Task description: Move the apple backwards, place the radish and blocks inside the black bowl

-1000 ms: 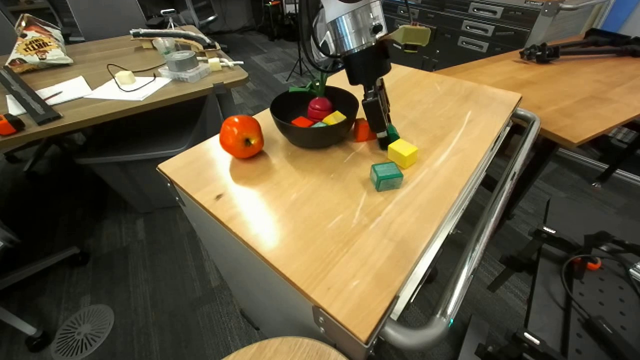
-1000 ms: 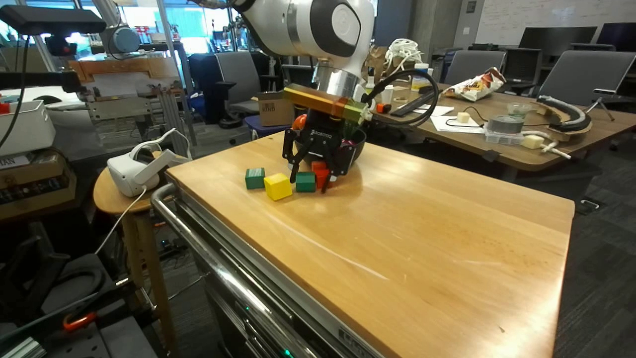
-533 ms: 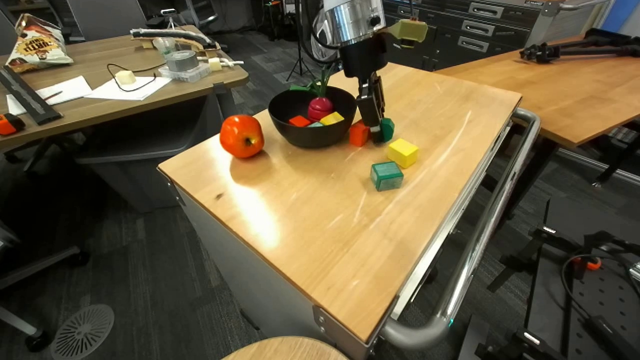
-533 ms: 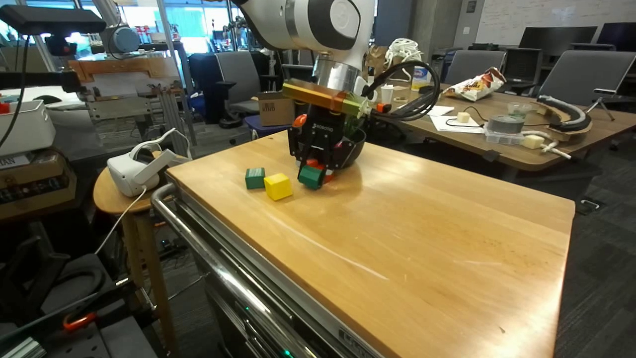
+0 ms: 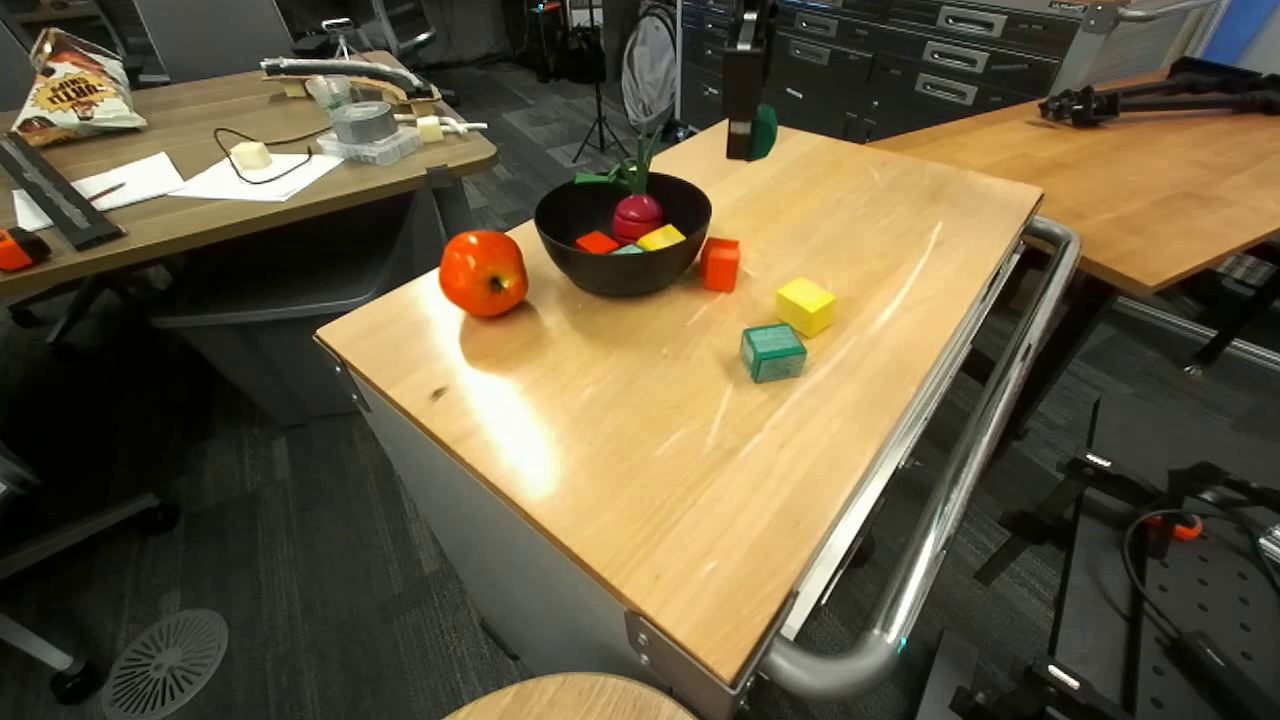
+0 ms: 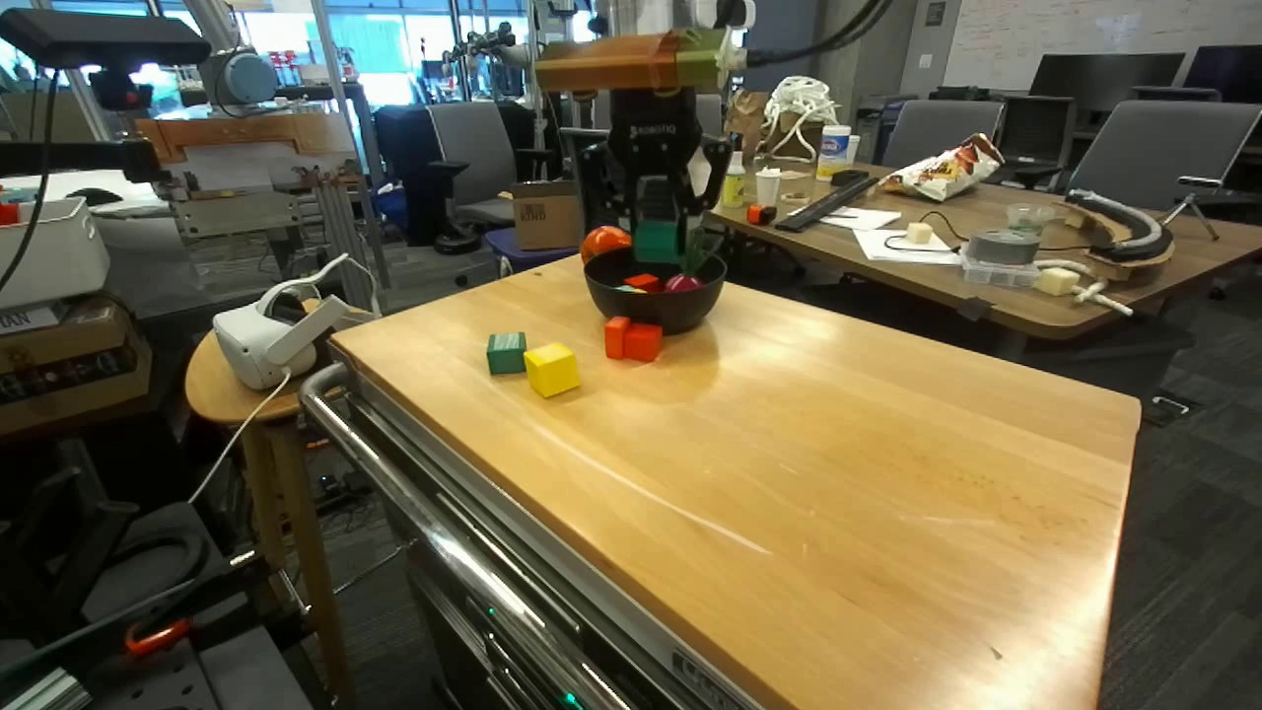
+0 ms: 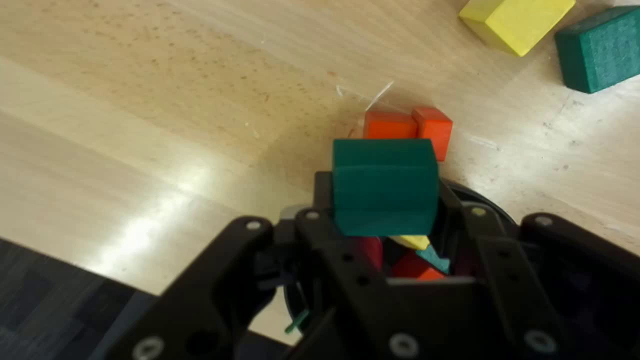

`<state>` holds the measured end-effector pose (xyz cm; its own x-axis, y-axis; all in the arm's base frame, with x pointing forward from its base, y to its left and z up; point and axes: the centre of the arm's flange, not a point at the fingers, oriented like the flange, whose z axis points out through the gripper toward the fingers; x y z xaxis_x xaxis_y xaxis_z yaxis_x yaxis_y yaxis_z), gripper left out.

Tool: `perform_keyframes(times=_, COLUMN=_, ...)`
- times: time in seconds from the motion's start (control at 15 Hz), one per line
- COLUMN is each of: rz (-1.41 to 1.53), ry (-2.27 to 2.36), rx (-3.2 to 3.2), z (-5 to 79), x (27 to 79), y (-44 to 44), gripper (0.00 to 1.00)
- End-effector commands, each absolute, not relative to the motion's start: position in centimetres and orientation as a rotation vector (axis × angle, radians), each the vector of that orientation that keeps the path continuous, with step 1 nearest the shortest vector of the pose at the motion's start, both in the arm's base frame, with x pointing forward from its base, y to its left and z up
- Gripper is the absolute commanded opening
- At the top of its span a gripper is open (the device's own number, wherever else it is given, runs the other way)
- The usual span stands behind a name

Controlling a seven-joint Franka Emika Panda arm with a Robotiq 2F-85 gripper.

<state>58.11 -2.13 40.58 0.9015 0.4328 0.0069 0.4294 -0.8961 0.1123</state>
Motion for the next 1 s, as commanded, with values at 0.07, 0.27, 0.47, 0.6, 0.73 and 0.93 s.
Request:
perform_keyframes(times=0.07, rz=0.295, ry=0.714, rx=2.749, z=43.2, x=56.8, y=1.6, gripper=0.19)
perform_keyframes(times=0.27, rz=0.395, ry=0.676, rx=2.594, z=41.8, x=59.2, y=5.1, gripper=0.19)
perform_keyframes(times=0.47, rz=0.305, ry=0.621, rx=2.539, z=39.3, x=61.5, y=6.9, gripper=0.19)
perform_keyframes(times=0.6, rz=0.159, ry=0.614, rx=2.572, z=37.7, x=62.5, y=6.7, gripper=0.19)
perform_keyframes(times=0.73, rz=0.052, ry=0.613, rx=2.621, z=36.8, x=63.2, y=6.2, gripper=0.19)
perform_keyframes(times=0.93, rz=0.045, ry=0.607, rx=2.685, z=36.5, x=63.6, y=5.5, gripper=0.19)
